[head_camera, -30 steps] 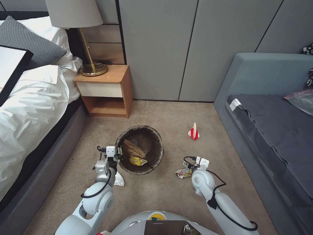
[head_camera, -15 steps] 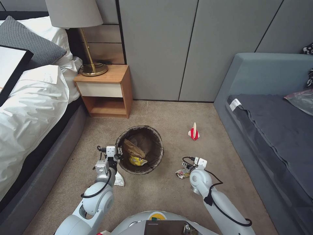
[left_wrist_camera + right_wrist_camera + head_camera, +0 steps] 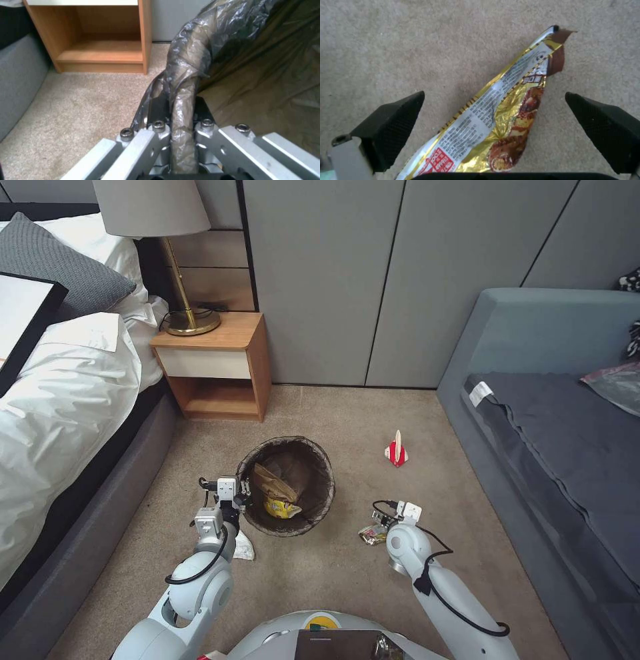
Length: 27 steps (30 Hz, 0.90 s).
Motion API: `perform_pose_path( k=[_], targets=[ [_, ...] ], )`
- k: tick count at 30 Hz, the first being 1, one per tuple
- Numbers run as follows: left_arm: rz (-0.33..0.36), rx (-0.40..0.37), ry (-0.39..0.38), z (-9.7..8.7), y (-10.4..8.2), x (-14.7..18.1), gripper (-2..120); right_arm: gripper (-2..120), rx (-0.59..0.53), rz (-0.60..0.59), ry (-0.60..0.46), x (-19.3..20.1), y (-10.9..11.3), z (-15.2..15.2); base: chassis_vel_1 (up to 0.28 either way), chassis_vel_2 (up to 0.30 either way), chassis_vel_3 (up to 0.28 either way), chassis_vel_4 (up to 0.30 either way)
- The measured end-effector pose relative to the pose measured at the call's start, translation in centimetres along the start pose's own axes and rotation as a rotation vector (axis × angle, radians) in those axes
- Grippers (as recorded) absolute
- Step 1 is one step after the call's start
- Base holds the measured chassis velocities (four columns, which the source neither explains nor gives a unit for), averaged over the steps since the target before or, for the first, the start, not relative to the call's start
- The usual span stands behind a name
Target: Pick up the trash bin, then pick up the garbage from the floor and place it into the trash bin.
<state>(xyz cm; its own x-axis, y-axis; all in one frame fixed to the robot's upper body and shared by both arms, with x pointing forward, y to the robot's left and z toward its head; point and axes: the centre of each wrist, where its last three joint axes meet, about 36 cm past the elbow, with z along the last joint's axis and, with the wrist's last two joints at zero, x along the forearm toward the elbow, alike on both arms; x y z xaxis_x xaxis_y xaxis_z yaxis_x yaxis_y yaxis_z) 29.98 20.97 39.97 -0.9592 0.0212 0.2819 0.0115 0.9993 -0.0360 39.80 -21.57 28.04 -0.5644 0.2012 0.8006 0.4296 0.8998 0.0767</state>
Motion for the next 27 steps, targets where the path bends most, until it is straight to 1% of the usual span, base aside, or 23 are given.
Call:
perform_pose_path(
  k=[9,10,11,12,13,18,19,21,22,24,26,27],
  targets=[
    [0.001,0.0,-0.001,0.0,0.0,0.0,2,100,0.0,0.002,0.005,-0.3,0.2,0.0,0.0,0.0,0.0,0.0],
    [0.001,0.0,-0.001,0.0,0.0,0.0,2,99,0.0,0.002,0.005,-0.3,0.2,0.0,0.0,0.0,0.0,0.0],
    [0.002,0.001,-0.001,0.0,0.0,0.0,2,94,0.0,0.002,0.005,-0.3,0.2,0.0,0.0,0.0,0.0,0.0],
    [0.002,0.001,-0.001,0.0,0.0,0.0,2,93,0.0,0.003,0.005,-0.3,0.2,0.0,0.0,0.0,0.0,0.0],
    [0.002,0.001,-0.002,0.0,0.0,0.0,2,90,0.0,0.014,0.012,-1.0,0.2,0.0,0.0,0.0,0.0,0.0],
    [0.004,0.006,-0.002,0.0,-0.1,0.1,2,85,0.003,0.031,0.022,-2.3,0.2,-0.1,0.0,0.0,0.0,0.0],
    [0.004,0.006,-0.002,0.0,-0.2,0.1,2,78,0.003,0.033,0.023,-2.5,0.3,-0.1,0.0,0.0,0.0,0.0],
    [0.004,0.007,-0.003,0.0,-0.2,0.1,2,70,0.005,0.033,0.023,-2.5,0.3,-0.1,0.0,0.0,0.0,0.0],
    [0.004,0.007,-0.003,0.0,-0.2,0.1,2,70,0.005,0.033,0.023,-2.5,0.3,-0.1,0.0,0.0,0.0,0.0],
    [0.005,0.008,-0.004,-0.1,-0.2,0.1,2,60,0.011,0.037,0.022,-2.4,0.1,0.1,0.0,0.0,0.0,0.0],
    [0.004,0.007,-0.005,-0.1,-0.2,0.2,2,52,0.019,0.04,0.018,-2.1,-0.2,0.3,0.0,0.0,0.0,0.0],
    [0.004,0.007,-0.005,-0.1,-0.2,0.2,2,52,0.019,0.04,0.018,-2.1,-0.2,0.3,0.0,0.0,0.0,0.0]
  ],
)
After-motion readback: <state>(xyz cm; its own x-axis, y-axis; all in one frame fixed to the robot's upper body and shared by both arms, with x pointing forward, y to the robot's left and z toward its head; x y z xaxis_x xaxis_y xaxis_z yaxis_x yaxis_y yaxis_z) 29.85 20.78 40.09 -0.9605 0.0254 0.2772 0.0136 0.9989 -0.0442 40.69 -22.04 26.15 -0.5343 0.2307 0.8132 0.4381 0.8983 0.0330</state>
